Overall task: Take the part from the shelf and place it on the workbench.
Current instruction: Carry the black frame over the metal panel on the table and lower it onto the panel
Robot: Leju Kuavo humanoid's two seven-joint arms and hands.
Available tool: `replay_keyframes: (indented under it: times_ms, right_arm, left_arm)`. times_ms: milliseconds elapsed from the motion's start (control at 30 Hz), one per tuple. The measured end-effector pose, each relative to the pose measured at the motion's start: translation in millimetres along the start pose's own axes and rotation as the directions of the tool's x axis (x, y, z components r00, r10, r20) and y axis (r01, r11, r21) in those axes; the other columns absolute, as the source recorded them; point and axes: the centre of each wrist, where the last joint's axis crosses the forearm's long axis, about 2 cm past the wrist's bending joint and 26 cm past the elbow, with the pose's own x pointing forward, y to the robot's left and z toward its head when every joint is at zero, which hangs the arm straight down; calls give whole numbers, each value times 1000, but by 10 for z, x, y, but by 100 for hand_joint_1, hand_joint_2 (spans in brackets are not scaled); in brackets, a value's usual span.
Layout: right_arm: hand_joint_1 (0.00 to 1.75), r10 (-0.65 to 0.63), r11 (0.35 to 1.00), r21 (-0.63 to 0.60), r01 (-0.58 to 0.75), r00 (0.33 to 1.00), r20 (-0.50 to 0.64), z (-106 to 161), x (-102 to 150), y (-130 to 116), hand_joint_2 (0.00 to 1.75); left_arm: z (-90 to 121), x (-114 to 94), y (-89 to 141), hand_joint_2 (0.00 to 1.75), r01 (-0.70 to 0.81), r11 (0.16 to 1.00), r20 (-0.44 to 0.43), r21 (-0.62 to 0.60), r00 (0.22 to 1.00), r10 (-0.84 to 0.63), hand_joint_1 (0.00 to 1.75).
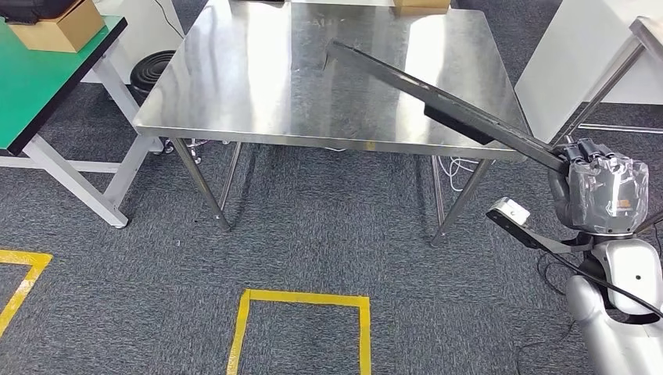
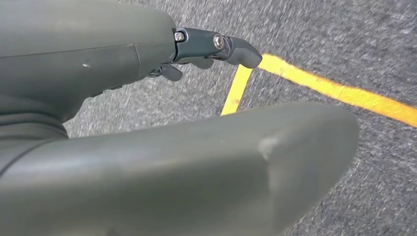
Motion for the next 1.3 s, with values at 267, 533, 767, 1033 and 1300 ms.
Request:
replay_keyframes:
  times_ms: [267, 533, 767, 1033, 1300]
  right_arm:
    - [175, -4, 1000, 10, 4, 1000, -1, -1, 9, 31, 175]
    - [175, -9, 1000, 5, 9, 1000, 1, -20, -34, 11, 175]
    - [175, -7, 1000, 16, 7, 1000, 4, 27, -83, 11, 175]
    - [175, 13, 1000, 20, -13, 1000, 2, 47, -115, 3, 175]
    - [175, 19, 999, 36, -18, 1000, -14, 120, -120, 21, 175]
  left_arm:
    - [9, -18, -11, 0, -7, 1000, -5, 0, 1000, 7, 0]
    - [8, -29, 9, 0, -7, 1000, -2, 2, 1000, 7, 0]
    - [-8, -19, 64, 0, -3, 1000, 5, 11, 1000, 3, 0]
    - [0, -7, 7, 0, -5, 1000, 9, -10, 1000, 5, 0]
    - [4, -20, 14, 0, 1, 1000, 20, 7, 1000, -1, 0]
